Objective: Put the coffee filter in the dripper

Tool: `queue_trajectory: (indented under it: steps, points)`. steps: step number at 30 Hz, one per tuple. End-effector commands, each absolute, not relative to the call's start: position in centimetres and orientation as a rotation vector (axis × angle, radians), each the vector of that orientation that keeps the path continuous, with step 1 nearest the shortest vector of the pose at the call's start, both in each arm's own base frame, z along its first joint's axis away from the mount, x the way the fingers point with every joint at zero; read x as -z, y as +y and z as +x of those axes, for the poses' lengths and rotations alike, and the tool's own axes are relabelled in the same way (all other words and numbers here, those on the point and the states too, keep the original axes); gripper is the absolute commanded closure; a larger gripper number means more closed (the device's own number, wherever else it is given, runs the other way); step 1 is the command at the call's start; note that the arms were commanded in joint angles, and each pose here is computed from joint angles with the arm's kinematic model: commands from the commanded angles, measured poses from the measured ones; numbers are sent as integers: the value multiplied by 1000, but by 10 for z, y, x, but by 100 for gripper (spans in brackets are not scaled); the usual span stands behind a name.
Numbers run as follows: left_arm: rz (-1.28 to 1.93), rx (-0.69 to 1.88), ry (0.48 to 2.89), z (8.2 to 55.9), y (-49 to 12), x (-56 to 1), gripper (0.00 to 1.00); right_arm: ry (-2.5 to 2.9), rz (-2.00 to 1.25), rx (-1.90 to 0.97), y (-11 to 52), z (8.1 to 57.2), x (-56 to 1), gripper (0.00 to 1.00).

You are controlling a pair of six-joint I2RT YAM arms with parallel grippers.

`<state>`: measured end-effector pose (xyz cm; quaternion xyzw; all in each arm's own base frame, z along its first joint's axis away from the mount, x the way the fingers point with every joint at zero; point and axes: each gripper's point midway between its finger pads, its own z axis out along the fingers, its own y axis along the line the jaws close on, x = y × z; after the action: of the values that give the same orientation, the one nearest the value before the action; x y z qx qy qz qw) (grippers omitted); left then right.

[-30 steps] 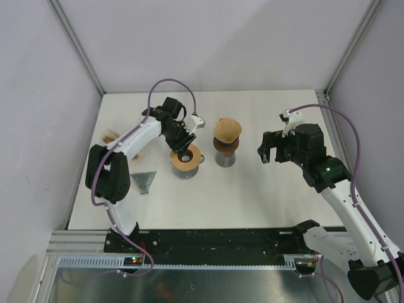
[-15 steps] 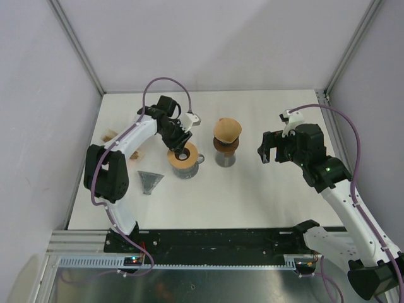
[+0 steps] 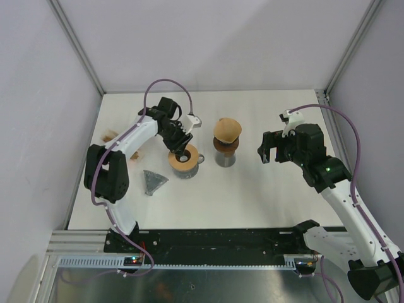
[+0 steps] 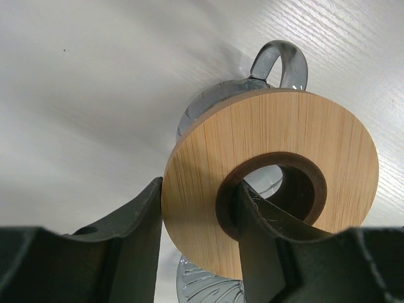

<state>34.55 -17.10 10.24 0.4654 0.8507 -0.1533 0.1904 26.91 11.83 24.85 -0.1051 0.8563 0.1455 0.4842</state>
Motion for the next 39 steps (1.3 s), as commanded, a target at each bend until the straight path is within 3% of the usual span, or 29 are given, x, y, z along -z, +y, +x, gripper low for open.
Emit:
queue_trajectory:
  steps: [1, 7, 12, 22, 28, 39]
  points:
    - [1335, 450, 2353, 344, -175, -107, 59, 2070, -256, -343, 117, 272, -251, 1]
    - [1331, 443, 2321, 347, -177, -117, 41, 2071, -256, -343, 117, 272, -251, 1]
    - [1323, 473, 2298, 345, -181, -125, 34, 2072, -257, -343, 117, 272, -251, 1]
    - [1255, 469, 2198, 344, -174, -169, 29, 2080, -261, -346, 118, 272, -249, 1]
    - [1150, 471, 2171, 336, -137, -192, 25, 2072, -263, -347, 118, 271, -251, 1]
    - [1253, 507, 2348, 261, -69, -120, 25, 2064, -266, -352, 119, 272, -252, 1]
